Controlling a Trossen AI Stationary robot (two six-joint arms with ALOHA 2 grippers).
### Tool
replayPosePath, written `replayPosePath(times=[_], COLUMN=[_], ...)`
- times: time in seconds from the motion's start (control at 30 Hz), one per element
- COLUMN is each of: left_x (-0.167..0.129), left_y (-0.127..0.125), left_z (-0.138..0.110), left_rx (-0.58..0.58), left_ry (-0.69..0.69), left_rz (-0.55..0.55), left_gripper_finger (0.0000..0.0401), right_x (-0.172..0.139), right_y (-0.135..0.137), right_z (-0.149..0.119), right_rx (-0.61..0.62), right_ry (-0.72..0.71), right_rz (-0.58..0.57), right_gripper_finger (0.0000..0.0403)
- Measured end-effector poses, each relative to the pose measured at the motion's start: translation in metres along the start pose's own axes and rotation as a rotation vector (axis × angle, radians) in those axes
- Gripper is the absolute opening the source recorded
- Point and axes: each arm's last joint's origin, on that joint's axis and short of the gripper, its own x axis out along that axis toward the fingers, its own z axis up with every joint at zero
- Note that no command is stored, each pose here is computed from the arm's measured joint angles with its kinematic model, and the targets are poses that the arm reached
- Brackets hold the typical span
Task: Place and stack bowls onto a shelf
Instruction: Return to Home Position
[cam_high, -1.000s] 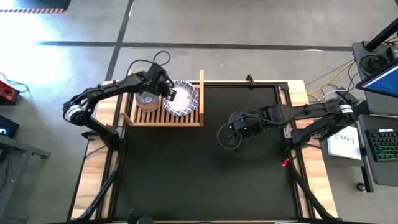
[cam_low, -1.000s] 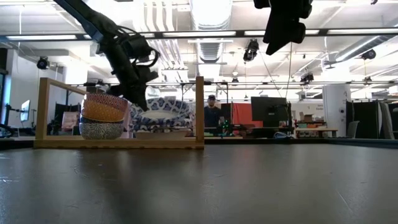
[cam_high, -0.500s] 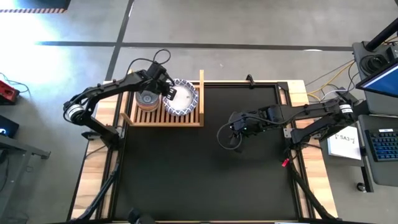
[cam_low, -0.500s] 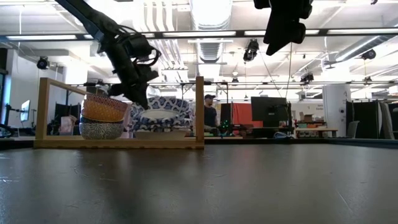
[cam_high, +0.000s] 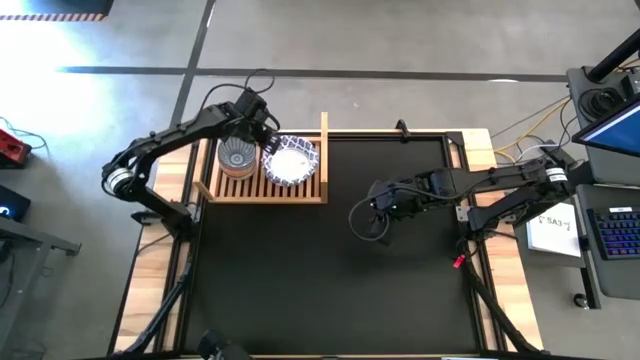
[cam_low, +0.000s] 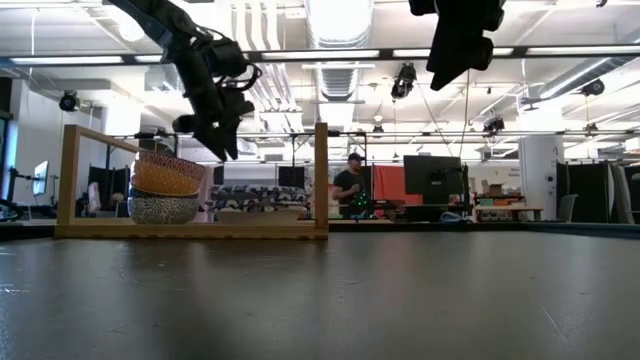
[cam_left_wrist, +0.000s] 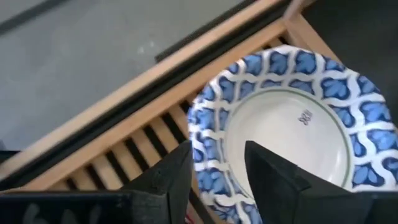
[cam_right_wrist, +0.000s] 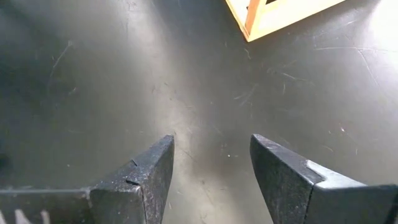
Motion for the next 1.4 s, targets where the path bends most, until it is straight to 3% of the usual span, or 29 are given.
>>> replayPosePath(times=[0.13,0.27,0.4,0.67,0.83,1.17,1.4], left_x=[-0.012,-0.023,-0.044,-0.108,-0.149,-0.200,-0.198], left_y=[-0.003,-0.017,-0.035,-0.080,-0.096,-0.106,-0.102], left_z=[0.010,0.011,0.005,-0.031,-0.060,-0.101,-0.114], left_rx=[0.013,0.065,0.118,0.271,0.305,0.309,0.283], left_ry=[-0.034,-0.064,-0.109,-0.238,-0.320,-0.461,-0.439], left_rz=[-0.002,-0.035,-0.118,-0.329,-0.416,-0.464,-0.324], left_gripper_finger=[0.0139,0.0140,0.0138,0.0134,0.0134,0.0134,0.0134], right_x=[-0.001,-0.008,-0.014,-0.011,-0.001,0.012,0.020], right_y=[-0.002,-0.008,-0.015,-0.027,-0.039,-0.057,-0.066], right_z=[-0.003,-0.007,-0.013,-0.037,-0.063,-0.105,-0.123], right_rx=[-0.047,-0.084,-0.105,-0.165,-0.179,-0.194,-0.208], right_ry=[0.021,-0.004,-0.046,-0.162,-0.217,-0.375,-0.495], right_rz=[-0.017,-0.122,-0.174,-0.138,-0.109,-0.004,0.026], right_gripper_finger=[0.0201,0.0201,0.0201,0.0201,0.0201,0.0201,0.0201])
